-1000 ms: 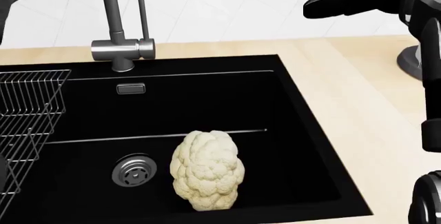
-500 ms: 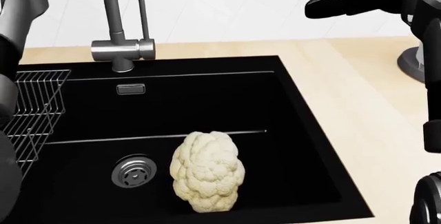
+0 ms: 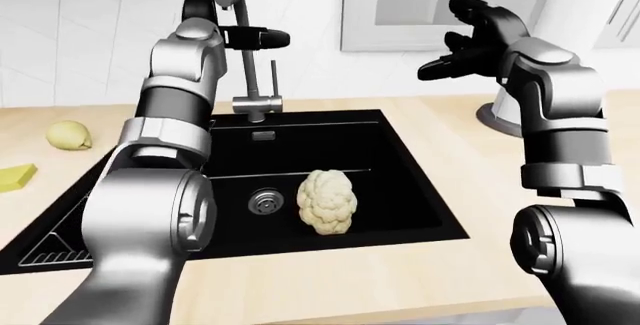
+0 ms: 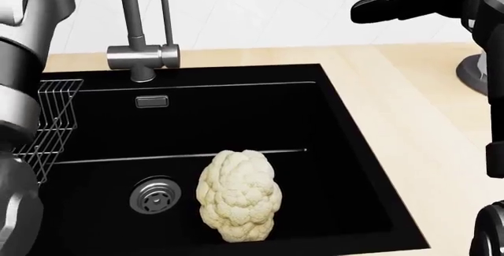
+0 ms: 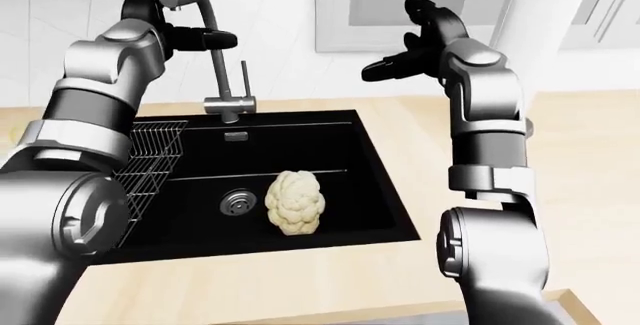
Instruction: Turn the sink spout to the right.
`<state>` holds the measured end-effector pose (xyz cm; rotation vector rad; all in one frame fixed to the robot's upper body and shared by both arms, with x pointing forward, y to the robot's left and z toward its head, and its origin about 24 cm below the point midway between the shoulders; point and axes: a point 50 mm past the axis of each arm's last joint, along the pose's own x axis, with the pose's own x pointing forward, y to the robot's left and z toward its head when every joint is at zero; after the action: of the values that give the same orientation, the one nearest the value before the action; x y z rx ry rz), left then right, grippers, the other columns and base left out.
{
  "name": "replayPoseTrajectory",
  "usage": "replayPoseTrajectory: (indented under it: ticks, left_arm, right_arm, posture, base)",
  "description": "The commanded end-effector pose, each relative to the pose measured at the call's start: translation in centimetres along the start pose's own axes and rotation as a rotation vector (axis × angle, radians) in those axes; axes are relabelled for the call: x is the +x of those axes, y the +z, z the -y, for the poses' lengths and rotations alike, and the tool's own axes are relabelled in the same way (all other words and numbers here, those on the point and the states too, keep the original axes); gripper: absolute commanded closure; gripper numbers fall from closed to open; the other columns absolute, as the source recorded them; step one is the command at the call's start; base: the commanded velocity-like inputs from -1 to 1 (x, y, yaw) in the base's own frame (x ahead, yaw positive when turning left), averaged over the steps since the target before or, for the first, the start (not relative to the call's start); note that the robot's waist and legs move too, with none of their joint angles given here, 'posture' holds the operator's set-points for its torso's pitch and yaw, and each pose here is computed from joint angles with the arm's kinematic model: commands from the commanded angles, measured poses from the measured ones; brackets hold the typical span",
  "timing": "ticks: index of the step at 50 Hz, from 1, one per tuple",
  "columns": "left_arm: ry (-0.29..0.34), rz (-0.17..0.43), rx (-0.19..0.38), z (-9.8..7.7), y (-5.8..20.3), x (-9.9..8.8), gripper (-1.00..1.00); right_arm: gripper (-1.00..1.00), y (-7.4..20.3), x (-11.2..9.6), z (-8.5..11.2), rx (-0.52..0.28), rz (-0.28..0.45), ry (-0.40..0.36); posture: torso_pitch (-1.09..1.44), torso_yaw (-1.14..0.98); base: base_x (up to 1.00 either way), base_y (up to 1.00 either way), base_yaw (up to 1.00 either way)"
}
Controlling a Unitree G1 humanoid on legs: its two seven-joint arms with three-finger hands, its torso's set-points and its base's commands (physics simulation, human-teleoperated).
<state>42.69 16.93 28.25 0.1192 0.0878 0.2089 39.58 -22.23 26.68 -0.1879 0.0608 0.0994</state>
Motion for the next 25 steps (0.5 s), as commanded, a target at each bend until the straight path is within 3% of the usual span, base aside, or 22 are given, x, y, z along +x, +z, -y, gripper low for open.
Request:
replayPoseTrajectory:
  ticks: [1, 25]
  left_arm:
    - [0.0, 0.104, -0.016, 0.0, 2.8, -0.6, -1.0]
    - [-0.055, 0.104, 0.001, 2.7, 3.0, -1.4, -1.0]
  right_arm:
    - [-1.0, 2.6, -0.6, 0.4, -0.02, 0.1, -0.015]
    - [-1.0, 2.8, -1.1, 0.7, -0.022, 0.1, -0.022]
  posture:
    - [-0.33, 0.0]
    - [-0.33, 0.0]
  base:
    - [0.0, 0.0, 0.0]
    - [0.0, 0.0, 0.0]
